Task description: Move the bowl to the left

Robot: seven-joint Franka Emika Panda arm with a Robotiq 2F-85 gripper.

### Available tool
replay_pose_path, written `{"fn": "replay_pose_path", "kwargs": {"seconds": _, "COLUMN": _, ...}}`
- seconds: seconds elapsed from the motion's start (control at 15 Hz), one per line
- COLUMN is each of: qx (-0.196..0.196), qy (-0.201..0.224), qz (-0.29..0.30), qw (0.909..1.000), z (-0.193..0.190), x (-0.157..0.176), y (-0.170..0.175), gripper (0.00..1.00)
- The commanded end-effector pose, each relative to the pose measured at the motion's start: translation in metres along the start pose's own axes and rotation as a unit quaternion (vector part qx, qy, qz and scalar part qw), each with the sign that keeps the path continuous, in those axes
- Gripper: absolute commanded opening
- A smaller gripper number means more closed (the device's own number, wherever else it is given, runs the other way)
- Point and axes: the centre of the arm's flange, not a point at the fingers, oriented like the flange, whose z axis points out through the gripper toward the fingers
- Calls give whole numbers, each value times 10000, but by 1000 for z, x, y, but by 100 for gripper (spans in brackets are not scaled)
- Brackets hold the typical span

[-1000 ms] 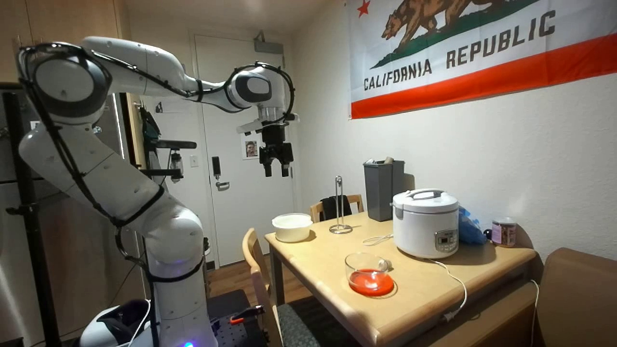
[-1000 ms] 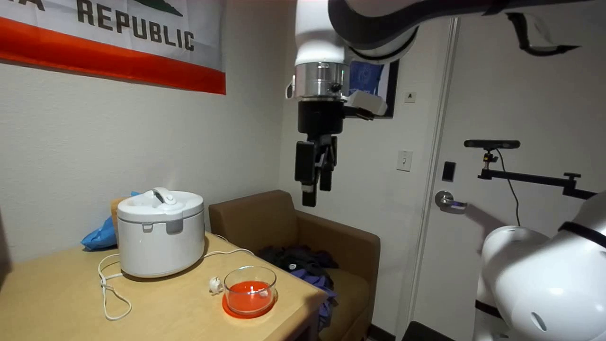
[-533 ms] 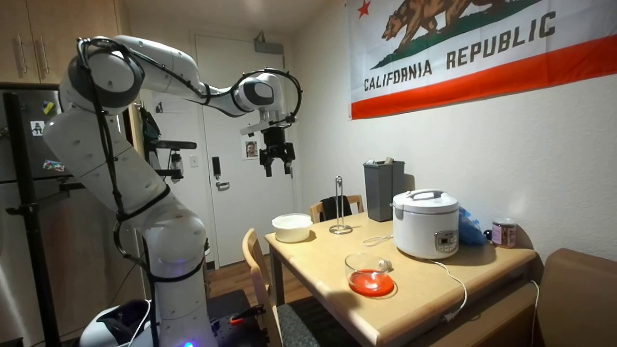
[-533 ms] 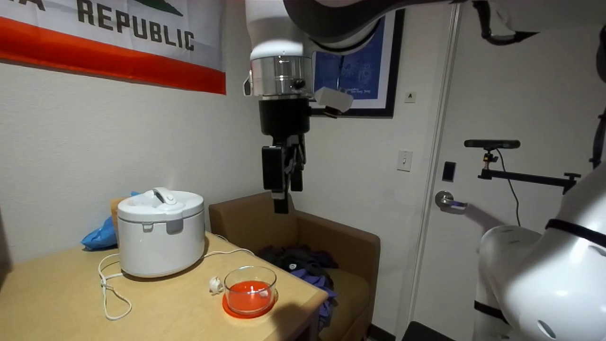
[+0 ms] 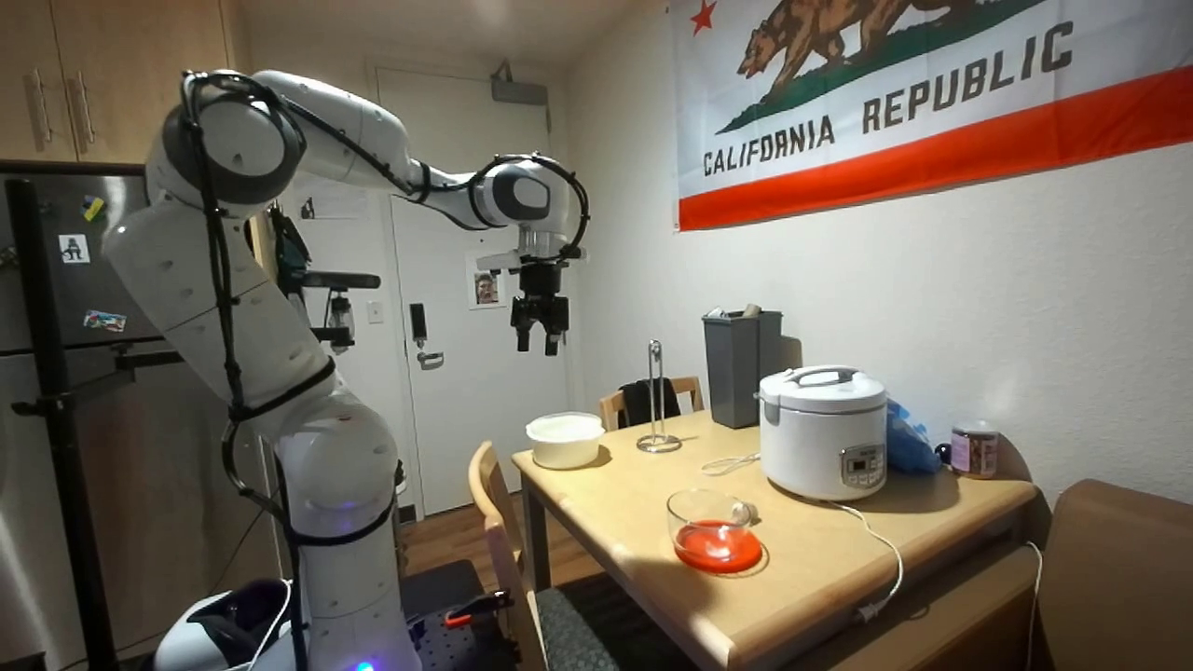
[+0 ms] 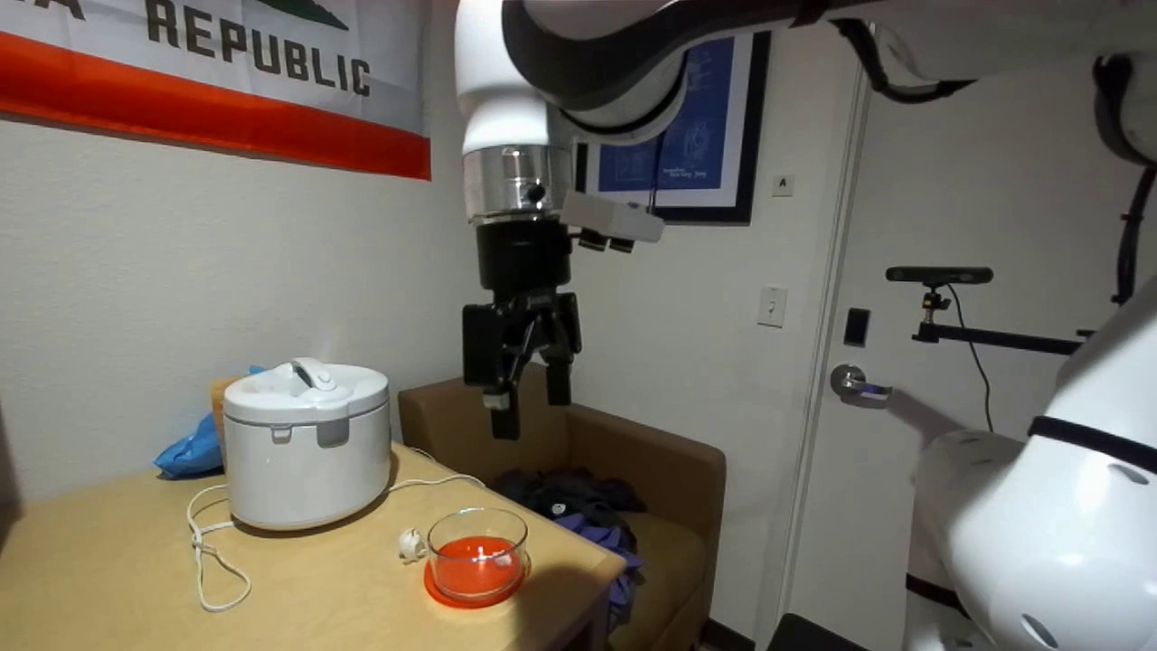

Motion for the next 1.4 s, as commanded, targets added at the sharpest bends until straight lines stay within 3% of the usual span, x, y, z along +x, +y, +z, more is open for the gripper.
{"fn": "replay_pose_path", "kwargs": {"seconds": 0.0, "qx": 47, "qy": -484, "qz": 567, "qw": 9972, "z": 18, "x": 57, "y": -34, "gripper": 100}}
{"fn": "replay_pose_path", "kwargs": {"seconds": 0.27, "qx": -320, "qy": -914, "qz": 1145, "qw": 9887, "z": 33, "x": 100, "y": -77, "gripper": 100}}
{"fn": "replay_pose_path", "kwargs": {"seconds": 0.47, "qx": -538, "qy": -965, "qz": 747, "qw": 9911, "z": 38, "x": 115, "y": -97, "gripper": 100}}
{"fn": "replay_pose_path", "kwargs": {"seconds": 0.53, "qx": -395, "qy": -843, "qz": 892, "qw": 9917, "z": 53, "x": 96, "y": -82, "gripper": 100}}
{"fn": "replay_pose_path", "kwargs": {"seconds": 1.0, "qx": -356, "qy": -898, "qz": 828, "qw": 9919, "z": 53, "x": 111, "y": -95, "gripper": 100}}
{"fn": "replay_pose_path", "kwargs": {"seconds": 1.33, "qx": 140, "qy": -855, "qz": 1207, "qw": 9889, "z": 63, "x": 144, "y": -140, "gripper": 100}}
